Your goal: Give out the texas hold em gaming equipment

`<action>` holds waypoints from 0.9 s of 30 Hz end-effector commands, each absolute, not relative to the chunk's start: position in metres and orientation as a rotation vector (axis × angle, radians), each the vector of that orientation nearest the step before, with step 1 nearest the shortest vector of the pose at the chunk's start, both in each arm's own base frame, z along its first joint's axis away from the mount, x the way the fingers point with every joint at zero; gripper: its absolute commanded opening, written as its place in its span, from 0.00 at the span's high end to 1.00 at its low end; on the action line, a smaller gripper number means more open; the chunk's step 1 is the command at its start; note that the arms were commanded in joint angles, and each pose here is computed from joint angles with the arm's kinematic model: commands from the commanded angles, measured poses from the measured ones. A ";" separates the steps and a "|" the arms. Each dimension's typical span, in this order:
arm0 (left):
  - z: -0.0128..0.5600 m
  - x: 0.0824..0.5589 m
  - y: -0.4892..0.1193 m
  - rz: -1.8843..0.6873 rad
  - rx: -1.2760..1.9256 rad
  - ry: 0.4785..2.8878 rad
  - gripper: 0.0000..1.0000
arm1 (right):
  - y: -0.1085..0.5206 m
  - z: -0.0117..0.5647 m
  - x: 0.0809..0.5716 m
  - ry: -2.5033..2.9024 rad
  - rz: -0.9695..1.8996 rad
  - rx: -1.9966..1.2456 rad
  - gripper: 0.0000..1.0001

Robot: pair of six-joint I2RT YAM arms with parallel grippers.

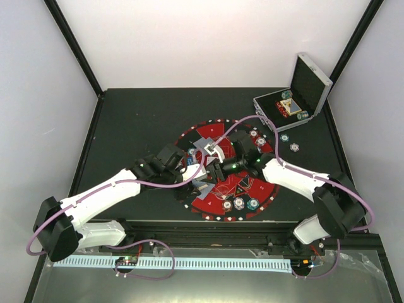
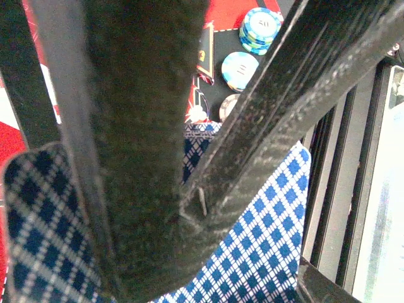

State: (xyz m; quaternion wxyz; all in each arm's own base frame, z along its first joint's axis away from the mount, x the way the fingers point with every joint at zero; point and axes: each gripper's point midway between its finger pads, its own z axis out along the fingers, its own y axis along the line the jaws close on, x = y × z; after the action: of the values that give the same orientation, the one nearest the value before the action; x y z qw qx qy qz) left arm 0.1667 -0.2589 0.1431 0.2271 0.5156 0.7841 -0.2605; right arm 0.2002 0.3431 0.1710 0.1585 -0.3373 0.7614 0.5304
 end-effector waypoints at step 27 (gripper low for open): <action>0.157 0.173 -0.265 -0.709 1.413 2.110 0.60 | 0.313 0.174 0.218 2.194 1.126 -0.976 0.65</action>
State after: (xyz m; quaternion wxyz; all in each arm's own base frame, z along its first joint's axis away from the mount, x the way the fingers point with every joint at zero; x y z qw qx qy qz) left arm 0.1718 -0.2566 0.1387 0.2277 0.5111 0.7915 -0.2460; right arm 0.2128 0.3203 0.1732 0.2273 -0.3630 0.7979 0.4243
